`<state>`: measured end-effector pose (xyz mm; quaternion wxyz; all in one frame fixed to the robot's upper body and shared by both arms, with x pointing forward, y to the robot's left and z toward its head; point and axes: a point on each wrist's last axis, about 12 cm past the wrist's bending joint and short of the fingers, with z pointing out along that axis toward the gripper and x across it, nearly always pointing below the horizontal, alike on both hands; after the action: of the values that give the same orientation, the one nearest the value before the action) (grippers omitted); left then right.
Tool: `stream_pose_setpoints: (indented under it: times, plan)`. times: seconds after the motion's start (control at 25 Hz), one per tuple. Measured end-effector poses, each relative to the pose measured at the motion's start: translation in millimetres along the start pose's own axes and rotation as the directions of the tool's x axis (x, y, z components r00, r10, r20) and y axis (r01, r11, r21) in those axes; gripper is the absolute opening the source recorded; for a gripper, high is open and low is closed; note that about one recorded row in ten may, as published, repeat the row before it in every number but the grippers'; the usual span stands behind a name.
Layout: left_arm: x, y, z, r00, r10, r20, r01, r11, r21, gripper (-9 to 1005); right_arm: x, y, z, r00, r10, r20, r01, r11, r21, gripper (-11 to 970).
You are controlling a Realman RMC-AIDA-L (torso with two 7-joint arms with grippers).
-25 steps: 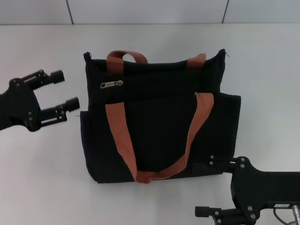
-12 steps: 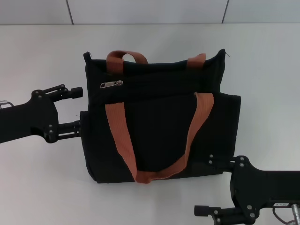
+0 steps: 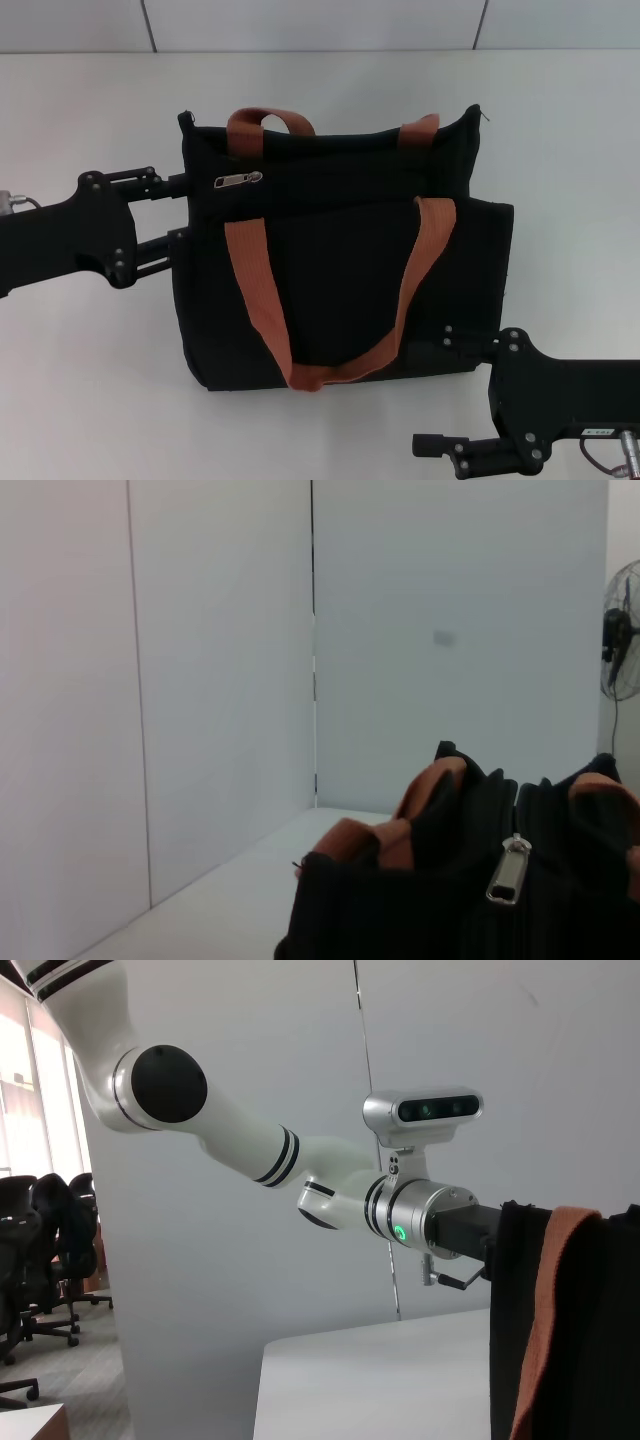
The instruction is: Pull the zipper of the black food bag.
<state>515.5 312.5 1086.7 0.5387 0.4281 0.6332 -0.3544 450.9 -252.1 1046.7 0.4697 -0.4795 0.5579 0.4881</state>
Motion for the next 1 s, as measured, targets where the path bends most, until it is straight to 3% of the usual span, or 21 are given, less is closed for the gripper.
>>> stream_pose_setpoints:
  times: [0.56,0.72,0.8,1.0]
  plan:
    - [-4.7,-1.5,-0.9,0.999,-0.003,0.045,0.002,1.0,0.007,273,-1.9,-1.3,1.0,1.0,-0.003,0.013,0.002,1.0,0.001,784]
    - [-6.9,-2.8,-4.2,0.997,0.009,0.072,-0.01,1.0,0.007,137,-10.4,0.7,3.7,0.996,-0.006,0.09,0.009,1.0,-0.029,784]
    - [-7.8,-5.6,-5.4,0.995,0.03,0.095,-0.031,0.999,0.011,69,-21.6,1.8,3.6,0.981,0.005,0.194,0.003,0.999,-0.039,784]
    - [-7.9,-11.9,-1.9,0.99,0.044,0.131,-0.047,0.999,0.023,28,-39.9,-10.6,7.6,0.942,0.117,0.315,-0.108,0.993,-0.046,785]
